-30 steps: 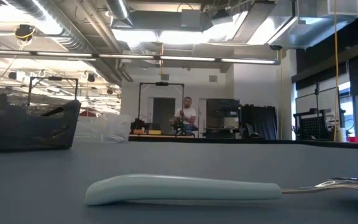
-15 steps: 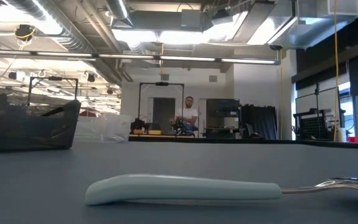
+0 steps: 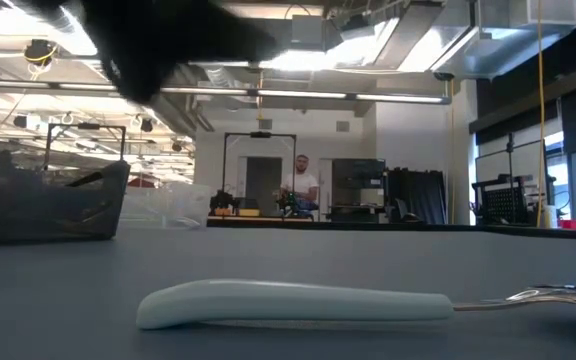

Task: Sort silverware by color (type)
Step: Put the blue spoon into the white bin

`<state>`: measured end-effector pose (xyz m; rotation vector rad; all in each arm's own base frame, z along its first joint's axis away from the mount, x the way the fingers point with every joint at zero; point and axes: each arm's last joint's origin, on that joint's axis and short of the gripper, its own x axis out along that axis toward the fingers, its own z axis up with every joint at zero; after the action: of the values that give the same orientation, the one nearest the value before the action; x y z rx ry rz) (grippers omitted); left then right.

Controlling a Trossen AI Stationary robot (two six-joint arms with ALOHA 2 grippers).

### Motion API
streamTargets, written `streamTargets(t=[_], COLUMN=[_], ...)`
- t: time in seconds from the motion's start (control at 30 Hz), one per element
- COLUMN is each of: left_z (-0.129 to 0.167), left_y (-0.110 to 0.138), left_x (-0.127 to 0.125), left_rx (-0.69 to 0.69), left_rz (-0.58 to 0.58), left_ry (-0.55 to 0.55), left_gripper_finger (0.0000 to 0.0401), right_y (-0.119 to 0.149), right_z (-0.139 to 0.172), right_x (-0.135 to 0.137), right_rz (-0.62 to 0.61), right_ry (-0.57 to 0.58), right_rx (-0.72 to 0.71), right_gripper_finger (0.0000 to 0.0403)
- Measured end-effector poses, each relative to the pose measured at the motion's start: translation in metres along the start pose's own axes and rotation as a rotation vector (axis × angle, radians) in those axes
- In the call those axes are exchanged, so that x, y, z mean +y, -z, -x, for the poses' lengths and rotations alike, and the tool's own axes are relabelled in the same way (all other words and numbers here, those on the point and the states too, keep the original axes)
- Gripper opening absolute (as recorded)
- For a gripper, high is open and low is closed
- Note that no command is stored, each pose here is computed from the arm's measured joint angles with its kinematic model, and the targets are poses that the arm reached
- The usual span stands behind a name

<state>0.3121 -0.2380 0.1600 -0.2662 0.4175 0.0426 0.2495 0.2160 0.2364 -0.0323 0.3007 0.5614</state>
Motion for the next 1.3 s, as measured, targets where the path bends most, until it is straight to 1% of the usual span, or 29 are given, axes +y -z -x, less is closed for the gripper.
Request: streamTargets(t=[0.1, 0.17, 0.23, 0.33, 0.47, 0.53, 0.57, 0.7, 0.77, 0.83, 1.0, 1.03, 1.17, 1.3], left_z=[-0.018, -0.028, -0.036, -0.045, -0.054, -0.06, -0.063, -0.069, -0.069, -0.068, -0.067, -0.067, -0.064, -0.054], left_y=[0.015, 0.025, 0.029, 0.028, 0.025, 0.025, 0.025, 0.026, 0.027, 0.028, 0.029, 0.029, 0.028, 0.023], left_x=[0.005, 0.009, 0.007, 0.0, -0.003, -0.002, -0.002, 0.001, 0.003, 0.004, 0.005, 0.005, 0.004, -0.004], left_rx=[0.023, 0.053, 0.081, 0.128, 0.258, 0.317, 0.335, 0.371, 0.395, 0.413, 0.425, 0.426, 0.43, 0.43], left_rz=[0.011, 0.001, -0.02, -0.101, -0.167, -0.175, -0.173, -0.157, -0.151, -0.156, -0.167, -0.168, -0.173, -0.183], left_ry=[0.031, 0.033, 0.039, 0.039, -0.026, -0.047, -0.04, -0.02, -0.029, -0.047, -0.057, -0.057, -0.056, -0.047], left_gripper_finger=[0.0151, 0.0151, 0.0151, 0.0151, 0.0151, 0.0151, 0.0151, 0.0149, 0.014, 0.0122, 0.0048, 0.0041, 0.0041, 0.0042], right_y=[0.0, 0.001, 0.002, 0.002, 0.002, 0.002, 0.002, 0.002, 0.002, 0.002, 0.002, 0.002, 0.002, 0.002], right_z=[0.0, 0.0, 0.0, 0.0, 0.0, 0.0, 0.0, 0.0, 0.0, 0.0, 0.0, 0.0, 0.0, 0.0], right_x=[0.0, 0.0, 0.0, 0.0, 0.0, 0.0, 0.0, 0.0, 0.0, 0.0, 0.0, 0.0, 0.0, 0.0], right_rz=[0.001, 0.003, 0.007, 0.027, 0.029, 0.029, 0.029, 0.03, 0.029, 0.029, 0.03, 0.03, 0.03, 0.03], right_ry=[0.0, 0.001, 0.002, 0.003, 0.003, 0.003, 0.003, 0.004, 0.004, 0.004, 0.004, 0.004, 0.005, 0.005], right_rx=[0.002, 0.01, 0.019, 0.023, 0.023, 0.024, 0.024, 0.024, 0.024, 0.023, 0.023, 0.023, 0.023, 0.023], right_gripper_finger=[0.0143, 0.0143, 0.0143, 0.0143, 0.0143, 0.0143, 0.0143, 0.0143, 0.0143, 0.0143, 0.0143, 0.0143, 0.0143, 0.0143])
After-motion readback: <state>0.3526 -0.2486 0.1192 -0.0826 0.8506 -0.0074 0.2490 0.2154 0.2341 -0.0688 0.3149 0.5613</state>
